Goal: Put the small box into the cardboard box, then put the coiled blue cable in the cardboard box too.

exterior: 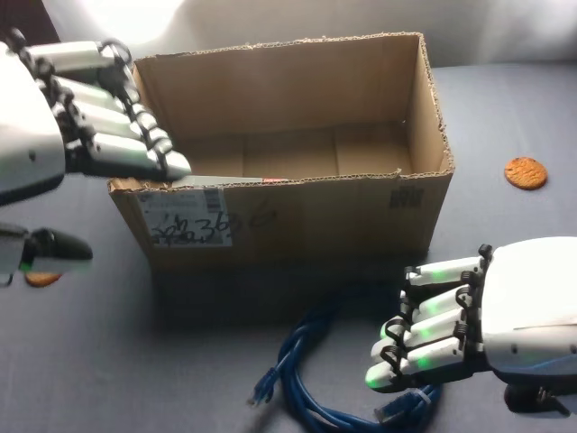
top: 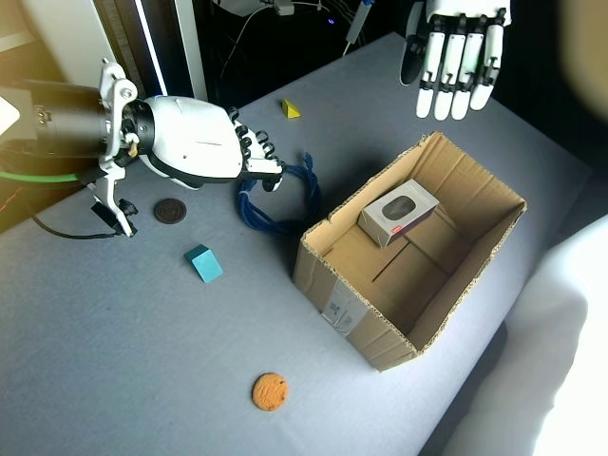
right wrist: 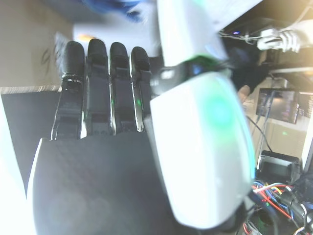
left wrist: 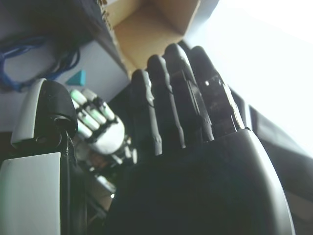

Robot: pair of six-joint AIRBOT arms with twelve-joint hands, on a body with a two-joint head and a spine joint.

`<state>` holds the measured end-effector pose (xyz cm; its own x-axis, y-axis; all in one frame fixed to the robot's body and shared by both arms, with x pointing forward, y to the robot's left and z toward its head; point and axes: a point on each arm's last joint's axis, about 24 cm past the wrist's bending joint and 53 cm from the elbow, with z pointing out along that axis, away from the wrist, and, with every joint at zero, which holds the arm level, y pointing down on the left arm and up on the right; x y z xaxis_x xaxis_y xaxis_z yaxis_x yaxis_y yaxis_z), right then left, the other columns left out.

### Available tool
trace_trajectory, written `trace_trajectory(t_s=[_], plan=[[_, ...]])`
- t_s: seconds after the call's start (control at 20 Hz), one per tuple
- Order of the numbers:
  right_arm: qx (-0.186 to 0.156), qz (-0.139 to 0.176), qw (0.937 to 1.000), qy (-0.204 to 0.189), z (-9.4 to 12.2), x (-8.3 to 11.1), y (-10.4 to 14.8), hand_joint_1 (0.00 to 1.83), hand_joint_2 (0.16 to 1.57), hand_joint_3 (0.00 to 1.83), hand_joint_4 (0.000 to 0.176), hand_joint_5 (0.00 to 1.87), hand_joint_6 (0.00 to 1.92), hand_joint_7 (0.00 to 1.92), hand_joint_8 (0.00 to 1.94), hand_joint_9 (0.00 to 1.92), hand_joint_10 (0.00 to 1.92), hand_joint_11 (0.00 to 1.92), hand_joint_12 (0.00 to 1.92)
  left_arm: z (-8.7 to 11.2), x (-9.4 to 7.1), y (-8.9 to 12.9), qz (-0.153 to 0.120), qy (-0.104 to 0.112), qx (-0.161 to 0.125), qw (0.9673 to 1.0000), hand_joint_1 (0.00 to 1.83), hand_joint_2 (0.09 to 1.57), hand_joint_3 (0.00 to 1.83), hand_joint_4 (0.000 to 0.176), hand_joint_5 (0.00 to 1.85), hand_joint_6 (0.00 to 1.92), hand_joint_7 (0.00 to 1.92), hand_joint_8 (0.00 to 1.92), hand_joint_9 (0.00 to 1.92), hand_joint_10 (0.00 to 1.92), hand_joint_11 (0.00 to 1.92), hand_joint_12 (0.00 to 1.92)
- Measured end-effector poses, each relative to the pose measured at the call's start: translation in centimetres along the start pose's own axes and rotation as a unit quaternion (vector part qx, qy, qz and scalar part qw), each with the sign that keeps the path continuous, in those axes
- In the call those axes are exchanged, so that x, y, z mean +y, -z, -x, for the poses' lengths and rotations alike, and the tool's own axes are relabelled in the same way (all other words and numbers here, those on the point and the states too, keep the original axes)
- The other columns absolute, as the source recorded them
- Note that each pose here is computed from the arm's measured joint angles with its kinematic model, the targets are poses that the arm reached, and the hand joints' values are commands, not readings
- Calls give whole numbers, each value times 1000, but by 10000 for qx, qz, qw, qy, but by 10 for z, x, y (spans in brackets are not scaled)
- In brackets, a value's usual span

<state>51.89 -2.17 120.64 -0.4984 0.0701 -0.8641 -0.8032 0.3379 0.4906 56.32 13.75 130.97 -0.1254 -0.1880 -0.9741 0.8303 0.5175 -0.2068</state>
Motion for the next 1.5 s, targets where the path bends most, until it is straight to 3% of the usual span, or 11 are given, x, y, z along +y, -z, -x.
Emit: trace_trajectory(t_s=[0.1,0.35,0.7,0.9,1.1,1.25,1.5], plan=[[5,-59,9999,-154,-3,-3,-3,1445,1010,0,0,386,4,387,3,405,20,0,1195,-8,-11,3,-246,-40,206,9995,775,1185,1,0,491,6,543,10,497,12,0,1045],[83,-396,9967,-707,-18,-21,-7,1428,1004,0,0,459,18,465,15,504,40,0,1267,-21,-22,14,-524,-22,452,9976,780,1185,1,0,482,1,534,2,499,5,0,1055],[45,-420,9929,-1114,-30,-20,-25,1359,1053,10,0,453,2,428,0,441,2,0,1194,-23,-35,27,-855,76,499,9951,759,1178,6,0,484,2,558,1,516,4,0,1070],[-15,-402,9932,-1096,-27,-19,-31,1389,1046,5,0,476,5,448,5,455,7,0,1207,-26,-40,29,-958,109,575,9937,786,1171,0,0,483,0,542,2,496,4,0,1032],[-110,-427,9965,-706,-21,-19,-33,1360,1063,6,0,522,15,506,12,484,15,0,1256,-25,-38,29,-922,162,573,9940,804,1158,0,0,499,2,555,2,520,8,0,1101],[-60,-437,9970,-631,-25,-19,-37,1350,1060,1,0,572,27,549,19,507,20,0,1290,-25,-37,29,-909,152,585,9940,761,1184,5,0,457,0,513,0,476,0,0,1049],[-88,-723,9934,-889,-30,-45,-43,1251,1091,6,0,577,13,536,5,474,6,0,1271,-25,-33,29,-861,90,628,9943,784,1168,0,0,487,8,545,10,502,13,0,1062]])
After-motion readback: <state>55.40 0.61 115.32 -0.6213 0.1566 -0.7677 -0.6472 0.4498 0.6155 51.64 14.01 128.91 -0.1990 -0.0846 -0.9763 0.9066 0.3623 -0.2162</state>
